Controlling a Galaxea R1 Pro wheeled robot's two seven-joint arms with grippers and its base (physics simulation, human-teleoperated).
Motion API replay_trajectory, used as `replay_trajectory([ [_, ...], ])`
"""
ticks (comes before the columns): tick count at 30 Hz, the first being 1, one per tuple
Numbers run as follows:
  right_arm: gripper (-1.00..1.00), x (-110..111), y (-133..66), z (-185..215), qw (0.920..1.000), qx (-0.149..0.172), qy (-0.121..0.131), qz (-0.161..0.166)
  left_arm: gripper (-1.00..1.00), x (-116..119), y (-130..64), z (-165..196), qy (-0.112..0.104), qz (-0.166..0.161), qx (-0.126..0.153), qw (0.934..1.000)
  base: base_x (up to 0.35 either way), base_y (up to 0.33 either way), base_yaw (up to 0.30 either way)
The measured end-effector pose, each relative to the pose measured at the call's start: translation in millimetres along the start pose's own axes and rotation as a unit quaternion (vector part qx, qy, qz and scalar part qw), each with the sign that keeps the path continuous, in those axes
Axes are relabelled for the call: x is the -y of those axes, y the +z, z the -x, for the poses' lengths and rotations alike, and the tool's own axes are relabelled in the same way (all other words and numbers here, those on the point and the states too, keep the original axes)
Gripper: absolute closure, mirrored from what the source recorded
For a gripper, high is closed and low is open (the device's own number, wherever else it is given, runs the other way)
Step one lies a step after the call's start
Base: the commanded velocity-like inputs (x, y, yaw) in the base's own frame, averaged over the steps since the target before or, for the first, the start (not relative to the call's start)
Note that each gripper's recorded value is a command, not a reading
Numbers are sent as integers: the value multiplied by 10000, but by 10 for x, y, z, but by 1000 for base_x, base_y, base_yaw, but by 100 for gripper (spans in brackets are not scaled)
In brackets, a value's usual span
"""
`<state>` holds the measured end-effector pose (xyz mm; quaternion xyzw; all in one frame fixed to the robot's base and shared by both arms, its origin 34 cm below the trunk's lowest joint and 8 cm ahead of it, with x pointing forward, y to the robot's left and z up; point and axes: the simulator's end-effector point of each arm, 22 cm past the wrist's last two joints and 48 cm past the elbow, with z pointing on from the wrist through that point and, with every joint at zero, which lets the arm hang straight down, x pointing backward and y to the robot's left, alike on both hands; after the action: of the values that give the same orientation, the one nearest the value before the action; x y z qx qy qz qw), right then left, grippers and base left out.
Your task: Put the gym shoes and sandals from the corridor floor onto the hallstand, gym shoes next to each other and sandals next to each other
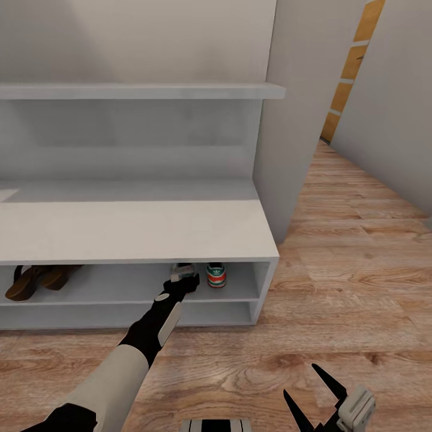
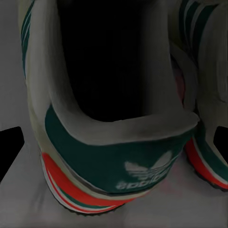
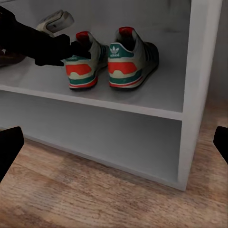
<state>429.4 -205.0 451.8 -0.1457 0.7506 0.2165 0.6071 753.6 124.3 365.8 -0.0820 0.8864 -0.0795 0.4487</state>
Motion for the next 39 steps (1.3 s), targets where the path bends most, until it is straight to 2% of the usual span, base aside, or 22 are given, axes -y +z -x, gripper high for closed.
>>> replay_trajectory([
  [39, -100, 0, 0, 0, 10000, 0, 0, 0, -100, -3, 0, 5, -6, 5, 13, 10000, 0, 0, 0],
])
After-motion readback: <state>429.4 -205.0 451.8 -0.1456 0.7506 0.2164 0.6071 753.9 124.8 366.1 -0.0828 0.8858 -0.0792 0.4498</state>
